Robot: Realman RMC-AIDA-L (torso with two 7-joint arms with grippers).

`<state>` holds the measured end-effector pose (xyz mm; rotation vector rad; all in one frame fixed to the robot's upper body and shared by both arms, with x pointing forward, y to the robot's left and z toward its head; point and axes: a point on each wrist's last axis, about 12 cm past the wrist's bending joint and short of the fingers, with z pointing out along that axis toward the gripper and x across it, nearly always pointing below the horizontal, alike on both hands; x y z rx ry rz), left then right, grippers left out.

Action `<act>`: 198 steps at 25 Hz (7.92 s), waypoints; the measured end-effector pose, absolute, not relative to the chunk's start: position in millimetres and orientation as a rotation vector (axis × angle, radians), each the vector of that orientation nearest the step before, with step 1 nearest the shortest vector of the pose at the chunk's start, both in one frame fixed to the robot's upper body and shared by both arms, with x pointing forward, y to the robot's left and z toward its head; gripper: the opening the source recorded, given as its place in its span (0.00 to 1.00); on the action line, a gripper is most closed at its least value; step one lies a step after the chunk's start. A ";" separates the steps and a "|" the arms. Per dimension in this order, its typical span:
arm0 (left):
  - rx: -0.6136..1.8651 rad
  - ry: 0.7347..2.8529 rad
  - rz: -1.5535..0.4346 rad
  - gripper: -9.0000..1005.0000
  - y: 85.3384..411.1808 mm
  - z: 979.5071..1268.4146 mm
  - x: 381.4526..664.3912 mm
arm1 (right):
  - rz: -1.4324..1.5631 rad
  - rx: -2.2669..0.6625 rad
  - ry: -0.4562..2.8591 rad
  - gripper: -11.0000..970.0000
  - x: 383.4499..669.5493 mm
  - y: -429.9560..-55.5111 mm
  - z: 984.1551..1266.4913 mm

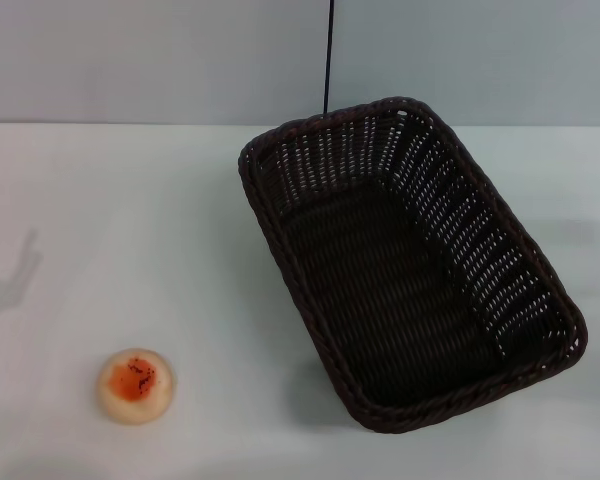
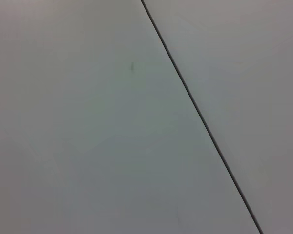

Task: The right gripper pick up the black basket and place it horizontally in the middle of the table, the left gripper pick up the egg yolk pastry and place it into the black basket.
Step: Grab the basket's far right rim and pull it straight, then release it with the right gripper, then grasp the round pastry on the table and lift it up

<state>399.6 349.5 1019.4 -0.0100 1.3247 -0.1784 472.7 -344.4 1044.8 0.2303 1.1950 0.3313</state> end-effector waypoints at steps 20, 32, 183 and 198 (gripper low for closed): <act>-0.012 1.319 -0.169 0.82 351.8 1020.3 398.7 | 0.582 0.065 1.250 0.72 478.8 -376.4 1075.1; 0.002 1.310 -0.162 0.82 353.8 1022.7 403.2 | 0.776 -0.361 2.131 0.70 535.7 -384.9 1247.6; -0.030 1.328 -0.165 0.78 353.2 1016.2 371.7 | 0.346 -1.672 1.648 0.70 588.9 -160.0 1214.7; 0.337 1.494 -0.484 0.77 385.6 1040.7 379.3 | 0.828 -0.642 1.291 0.70 517.0 -293.1 1163.8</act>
